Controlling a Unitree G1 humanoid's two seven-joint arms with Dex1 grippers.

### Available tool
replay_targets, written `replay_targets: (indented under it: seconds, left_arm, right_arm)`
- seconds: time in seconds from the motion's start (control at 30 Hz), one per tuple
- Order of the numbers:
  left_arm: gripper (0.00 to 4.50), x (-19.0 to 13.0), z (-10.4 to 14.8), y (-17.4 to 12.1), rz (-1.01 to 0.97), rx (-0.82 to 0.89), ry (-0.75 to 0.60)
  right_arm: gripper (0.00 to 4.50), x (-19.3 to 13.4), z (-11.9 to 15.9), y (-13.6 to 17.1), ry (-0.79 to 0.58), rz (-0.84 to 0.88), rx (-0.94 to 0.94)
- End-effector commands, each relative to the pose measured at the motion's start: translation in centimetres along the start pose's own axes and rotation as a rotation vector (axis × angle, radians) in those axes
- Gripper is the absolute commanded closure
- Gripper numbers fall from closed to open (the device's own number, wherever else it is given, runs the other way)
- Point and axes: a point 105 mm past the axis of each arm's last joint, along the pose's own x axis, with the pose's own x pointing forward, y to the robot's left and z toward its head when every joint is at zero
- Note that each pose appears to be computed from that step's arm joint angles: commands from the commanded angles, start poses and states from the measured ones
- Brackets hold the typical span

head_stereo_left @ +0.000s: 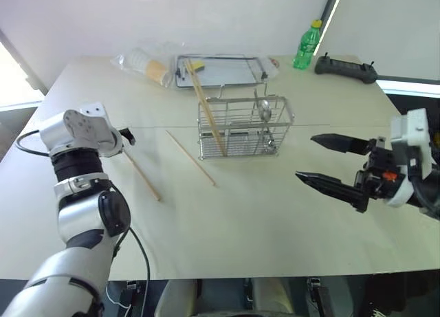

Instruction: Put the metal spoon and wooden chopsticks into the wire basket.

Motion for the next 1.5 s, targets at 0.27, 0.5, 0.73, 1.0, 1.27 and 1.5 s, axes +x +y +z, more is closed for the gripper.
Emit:
replay_targets:
  seconds: [0.27,0.5,0.73,1.0,1.27,1.5]
  left_arm:
    - [0.00,1.2,0.4,-0.8,0.006,-0.051,-0.004]
    - [0.85,1.9,0.1,0.3,0.051,-0.097,0.003]
    - [4.44,1.8,0.4,0.0,0.041,-0.121,-0.003]
    - [4.48,1.7,0.9,0.0,0.035,-0.149,-0.006]
    - [4.48,1.5,1.5,-0.1,0.017,-0.185,-0.015]
    - [4.48,0.1,4.2,0.0,-0.016,-0.215,-0.122]
  right_arm:
    - [0.03,-0.4,0.2,1.0,-0.006,-0.008,-0.036]
    - [0.00,-0.5,-0.2,2.0,-0.006,-0.001,-0.014]
    - [0.00,-0.6,-0.3,1.9,-0.005,-0.008,-0.013]
    - [0.00,-0.5,-0.4,1.7,-0.008,-0.007,-0.016]
    - [0.00,-0.4,-0.3,1.5,-0.009,-0.003,-0.019]
    - [0.00,-0.2,-0.1,1.5,-0.011,0.003,-0.022]
